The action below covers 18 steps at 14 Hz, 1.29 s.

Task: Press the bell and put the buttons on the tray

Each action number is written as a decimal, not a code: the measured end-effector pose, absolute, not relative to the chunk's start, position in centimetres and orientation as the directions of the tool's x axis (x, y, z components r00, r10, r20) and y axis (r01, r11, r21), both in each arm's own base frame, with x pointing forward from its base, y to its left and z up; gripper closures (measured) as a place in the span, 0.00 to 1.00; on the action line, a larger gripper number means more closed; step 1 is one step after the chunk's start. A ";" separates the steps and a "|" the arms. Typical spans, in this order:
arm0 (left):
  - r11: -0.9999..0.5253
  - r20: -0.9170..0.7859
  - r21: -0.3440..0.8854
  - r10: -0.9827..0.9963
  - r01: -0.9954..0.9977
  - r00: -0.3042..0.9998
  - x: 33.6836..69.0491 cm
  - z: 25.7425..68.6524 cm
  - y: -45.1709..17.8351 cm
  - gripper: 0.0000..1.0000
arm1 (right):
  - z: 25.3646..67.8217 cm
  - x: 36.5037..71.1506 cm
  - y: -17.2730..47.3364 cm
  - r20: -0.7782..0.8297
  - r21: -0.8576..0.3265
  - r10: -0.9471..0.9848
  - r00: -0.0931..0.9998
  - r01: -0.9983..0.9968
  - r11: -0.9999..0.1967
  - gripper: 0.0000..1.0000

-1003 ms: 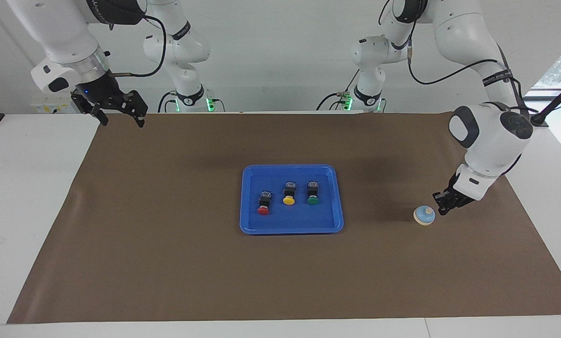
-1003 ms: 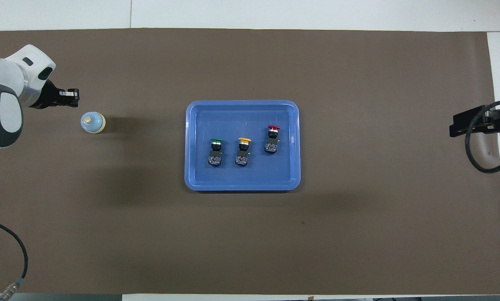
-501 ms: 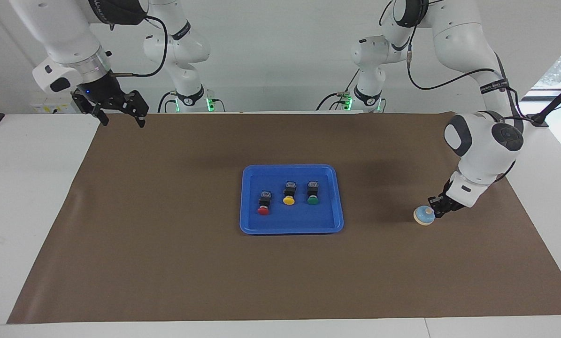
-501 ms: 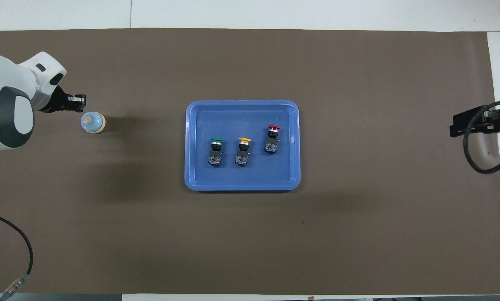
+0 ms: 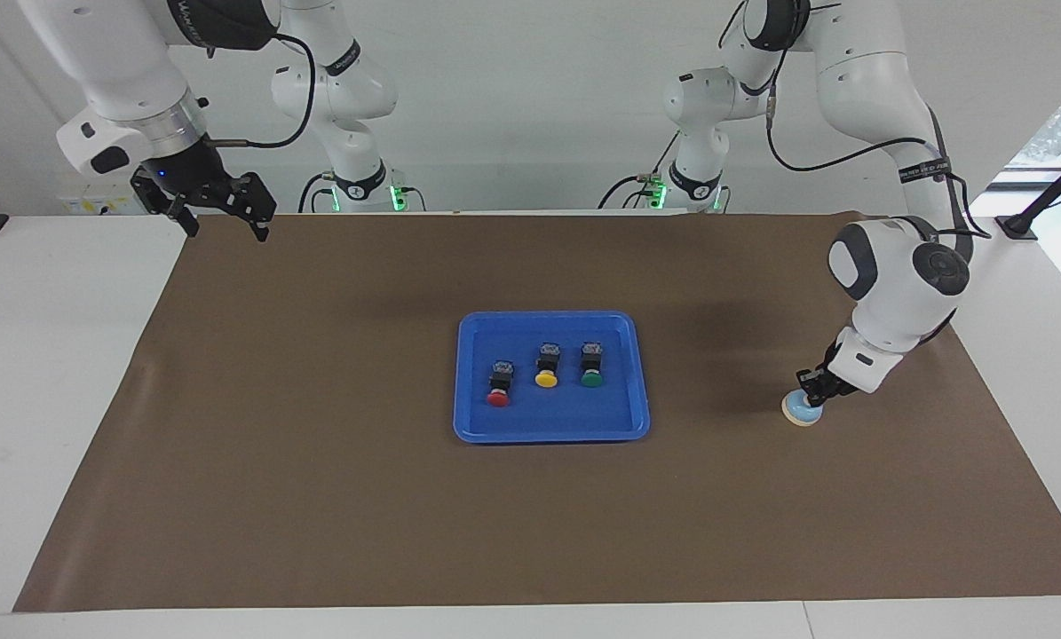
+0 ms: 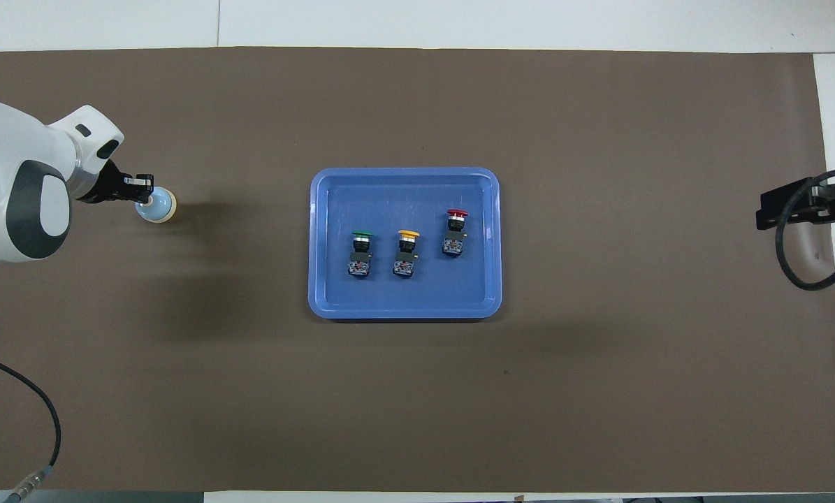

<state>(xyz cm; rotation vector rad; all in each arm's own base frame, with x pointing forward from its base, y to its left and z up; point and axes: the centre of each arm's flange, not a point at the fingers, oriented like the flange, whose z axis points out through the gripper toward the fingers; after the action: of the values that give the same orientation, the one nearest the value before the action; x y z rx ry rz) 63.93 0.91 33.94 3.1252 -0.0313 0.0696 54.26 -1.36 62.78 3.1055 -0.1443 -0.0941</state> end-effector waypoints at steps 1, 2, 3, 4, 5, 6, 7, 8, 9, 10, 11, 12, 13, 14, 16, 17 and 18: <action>-1.000 0.055 0.014 -0.020 -0.021 0.998 63.7 34.0 0.9 0.99 | 62.7 54.3 -1.4 -0.060 0.034 -0.094 0.994 -0.092 -0.995 0.00; -1.000 0.059 0.014 -0.020 -0.021 0.998 63.6 34.0 0.9 0.99 | 62.7 54.3 -1.4 -0.061 0.034 -0.094 0.994 -0.092 -0.995 0.00; -1.000 0.059 0.014 -0.019 -0.020 0.998 63.6 34.0 0.9 0.99 | 62.7 54.3 -1.4 -0.062 0.034 -0.094 0.994 -0.092 -0.995 0.00; -1.000 0.057 0.013 -0.018 -0.019 0.998 63.6 34.1 1.0 0.99 | 62.6 54.3 -1.4 -0.062 0.034 -0.094 0.994 -0.092 -0.995 0.00; -1.000 0.052 0.012 -0.015 -0.016 0.999 63.6 34.6 1.2 0.99 | 62.6 54.2 -1.4 -0.063 0.034 -0.094 0.994 -0.092 -0.995 0.00; -1.000 0.049 0.010 -0.012 -0.013 0.999 63.6 35.8 1.4 0.99 | 62.6 54.2 -1.4 -0.063 0.034 -0.094 0.994 -0.092 -0.995 0.00; -1.000 0.049 0.008 -0.011 -0.012 0.999 63.5 37.8 1.5 0.99 | 62.6 54.2 -1.4 -0.063 0.034 -0.094 0.994 -0.092 -0.995 0.00; -1.000 0.051 0.005 -0.011 -0.011 0.999 63.1 40.2 1.6 0.99 | 62.6 54.2 -1.4 -0.063 0.034 -0.094 0.994 -0.092 -0.995 0.00; -1.000 0.058 0.002 -0.012 -0.012 0.998 62.5 42.9 1.5 0.99 | 62.6 54.2 -1.4 -0.064 0.034 -0.094 0.994 -0.092 -0.995 0.00; -1.000 0.065 -0.002 -0.012 -0.012 0.998 61.6 45.6 1.4 0.99 | 62.6 54.2 -1.4 -0.064 0.034 -0.094 0.994 -0.092 -0.995 0.00; -1.000 0.069 -0.006 -0.013 -0.013 0.998 60.5 48.2 1.4 0.99 | 62.6 54.2 -1.4 -0.064 0.034 -0.094 0.994 -0.092 -0.995 0.00; -1.000 0.070 -0.009 -0.013 -0.013 0.997 59.2 50.8 1.3 0.90 | 62.6 54.2 -1.4 -0.064 0.034 -0.094 0.994 -0.092 -0.995 0.00; -1.000 0.068 -0.013 -0.014 -0.013 0.998 57.9 52.9 1.1 0.81 | 62.6 54.2 -1.4 -0.064 0.034 -0.094 0.994 -0.092 -0.995 0.00; -1.000 0.065 -0.015 -0.016 -0.015 0.998 56.7 54.8 0.9 0.68 | 62.6 54.2 -1.4 -0.064 0.034 -0.094 0.994 -0.092 -0.995 0.00; -1.000 0.055 -0.020 -0.022 -0.021 0.998 54.6 57.4 0.4 0.47 | 62.6 54.2 -1.4 -0.064 0.034 -0.094 0.994 -0.092 -0.995 0.00; -0.999 0.046 -0.022 -0.025 -0.024 0.999 53.8 58.2 0.2 0.34 | 62.5 54.2 -1.4 -0.064 0.034 -0.094 0.994 -0.092 -0.995 0.00; -0.999 0.034 -0.023 -0.027 -0.027 0.999 53.1 58.8 0.0 0.24 | 62.5 54.2 -1.4 -0.064 0.034 -0.094 0.994 -0.092 -0.995 0.00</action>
<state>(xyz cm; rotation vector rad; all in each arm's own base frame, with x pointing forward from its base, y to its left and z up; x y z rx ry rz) 53.08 0.00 58.80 3.1632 -0.0428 0.0546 54.24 -1.36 62.55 3.1051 -0.1444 -0.1023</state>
